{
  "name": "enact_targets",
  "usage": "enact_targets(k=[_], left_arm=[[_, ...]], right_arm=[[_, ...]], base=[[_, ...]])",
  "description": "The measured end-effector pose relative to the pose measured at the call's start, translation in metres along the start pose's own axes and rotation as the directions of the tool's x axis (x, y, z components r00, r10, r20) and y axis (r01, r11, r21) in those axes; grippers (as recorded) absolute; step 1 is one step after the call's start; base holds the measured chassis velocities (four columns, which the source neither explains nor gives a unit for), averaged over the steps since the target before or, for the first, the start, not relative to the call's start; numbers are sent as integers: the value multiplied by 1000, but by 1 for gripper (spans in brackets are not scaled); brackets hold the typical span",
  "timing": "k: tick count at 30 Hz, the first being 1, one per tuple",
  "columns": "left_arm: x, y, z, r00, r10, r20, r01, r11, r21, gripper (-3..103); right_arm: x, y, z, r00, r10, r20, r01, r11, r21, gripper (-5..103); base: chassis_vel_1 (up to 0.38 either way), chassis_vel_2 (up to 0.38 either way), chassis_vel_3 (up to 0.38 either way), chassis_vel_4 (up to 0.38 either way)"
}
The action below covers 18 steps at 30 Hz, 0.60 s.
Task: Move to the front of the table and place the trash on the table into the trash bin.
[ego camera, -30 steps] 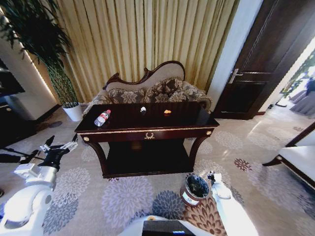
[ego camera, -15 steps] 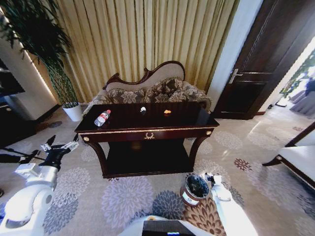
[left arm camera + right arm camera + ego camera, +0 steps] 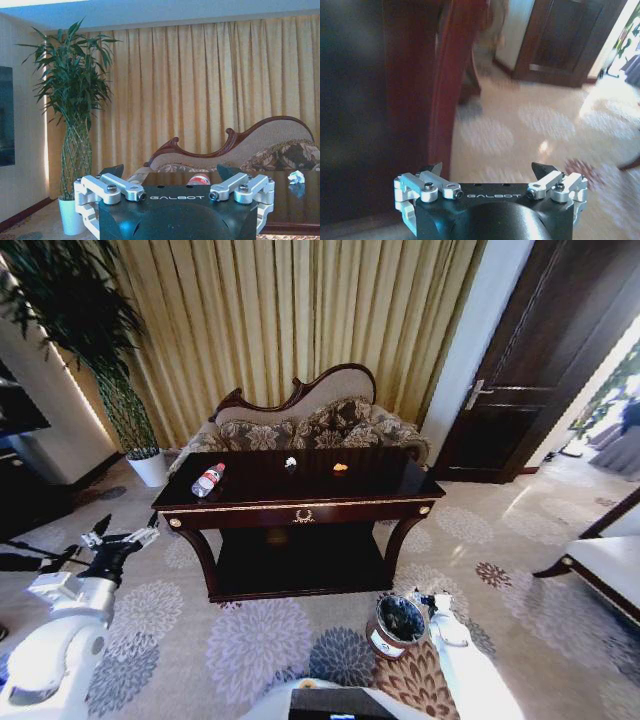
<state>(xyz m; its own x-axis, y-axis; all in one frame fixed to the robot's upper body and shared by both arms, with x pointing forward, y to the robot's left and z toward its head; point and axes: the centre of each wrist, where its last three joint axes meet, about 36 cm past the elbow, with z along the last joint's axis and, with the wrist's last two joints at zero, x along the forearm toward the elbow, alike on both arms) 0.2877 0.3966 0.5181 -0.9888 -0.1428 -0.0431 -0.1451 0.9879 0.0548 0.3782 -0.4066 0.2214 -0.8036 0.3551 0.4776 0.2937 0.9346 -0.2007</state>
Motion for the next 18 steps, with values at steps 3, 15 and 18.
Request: enact_targets(k=[3, 15, 18], left_arm=[[0, -1, 0, 1000, 1, 1, -1, 1000, 1, 100], [-1, -6, -1, 1000, 8, 8, -8, 1000, 6, 100], [-1, -4, -2, 1000, 4, 8, -4, 1000, 5, 100]], right_arm=[[11, -2, -27, 997, -14, 80, 19, 998, -60, 99], [122, 19, -185, 845, -161, 510, 235, 969, -83, 100], [148, 29, -210, 819, -222, 530, 305, 950, -73, 100]], base=[[0, 0, 0, 0], [0, 0, 0, 0], [0, 0, 0, 0]])
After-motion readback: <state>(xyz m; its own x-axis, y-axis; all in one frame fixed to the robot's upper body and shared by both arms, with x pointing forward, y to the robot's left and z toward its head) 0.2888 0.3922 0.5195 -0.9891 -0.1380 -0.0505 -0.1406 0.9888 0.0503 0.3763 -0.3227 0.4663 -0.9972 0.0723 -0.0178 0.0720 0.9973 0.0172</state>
